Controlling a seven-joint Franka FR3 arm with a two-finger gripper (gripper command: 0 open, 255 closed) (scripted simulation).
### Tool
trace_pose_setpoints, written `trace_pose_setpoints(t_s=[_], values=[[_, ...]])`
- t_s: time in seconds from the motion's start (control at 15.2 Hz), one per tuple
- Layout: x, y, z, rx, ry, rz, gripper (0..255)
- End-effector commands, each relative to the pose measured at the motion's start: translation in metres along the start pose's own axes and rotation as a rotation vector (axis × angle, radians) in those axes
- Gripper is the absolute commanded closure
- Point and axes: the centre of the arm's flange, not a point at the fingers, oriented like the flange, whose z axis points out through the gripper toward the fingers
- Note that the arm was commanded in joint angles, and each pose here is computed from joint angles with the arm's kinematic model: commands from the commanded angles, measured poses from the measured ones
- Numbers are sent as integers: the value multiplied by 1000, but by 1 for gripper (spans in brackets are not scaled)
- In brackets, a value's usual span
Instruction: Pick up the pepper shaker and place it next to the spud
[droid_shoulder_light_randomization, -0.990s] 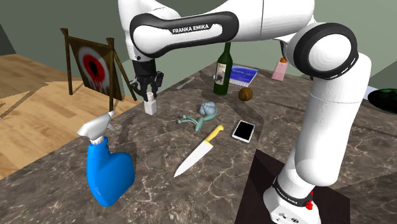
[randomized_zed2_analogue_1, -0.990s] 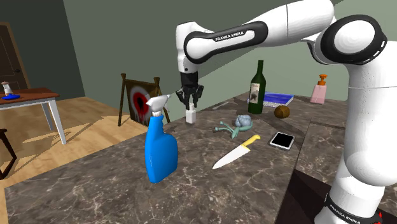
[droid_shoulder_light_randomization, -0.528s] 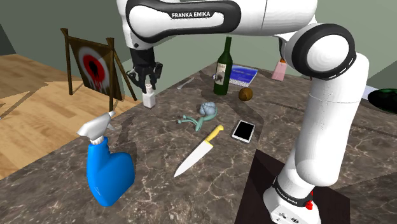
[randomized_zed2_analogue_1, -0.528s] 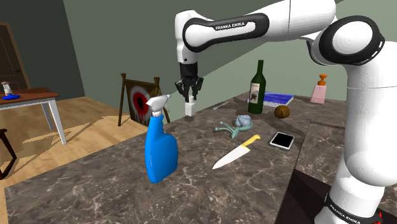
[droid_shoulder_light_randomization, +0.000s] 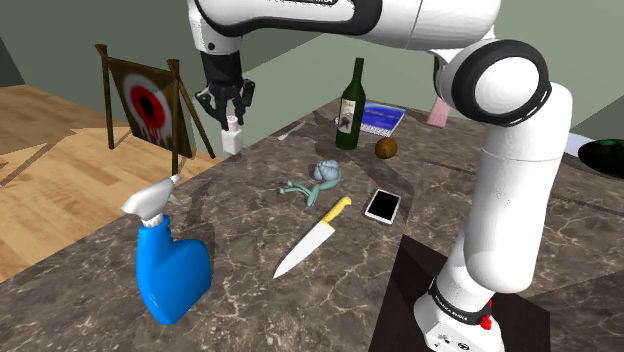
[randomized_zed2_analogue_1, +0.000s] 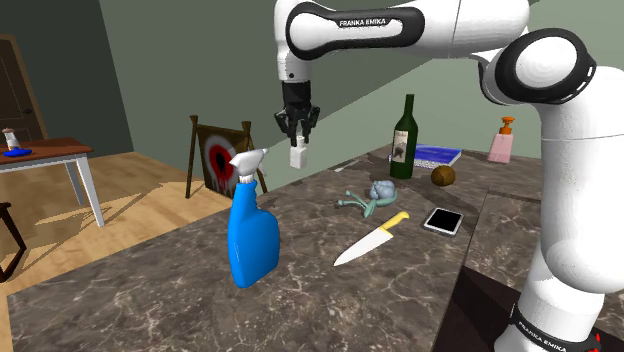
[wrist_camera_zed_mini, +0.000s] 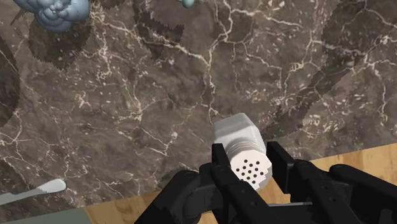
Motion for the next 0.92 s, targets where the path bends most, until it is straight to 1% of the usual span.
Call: trace_pose_setpoints(t_s=[0.0, 0.46, 0.53, 0.86], values=[[1, 2, -10, 0, -1, 0, 255], [4, 6, -47, 0, -1, 0, 255], [4, 6, -48, 0, -1, 0, 255], [-10, 70, -42, 0, -1, 0, 255]])
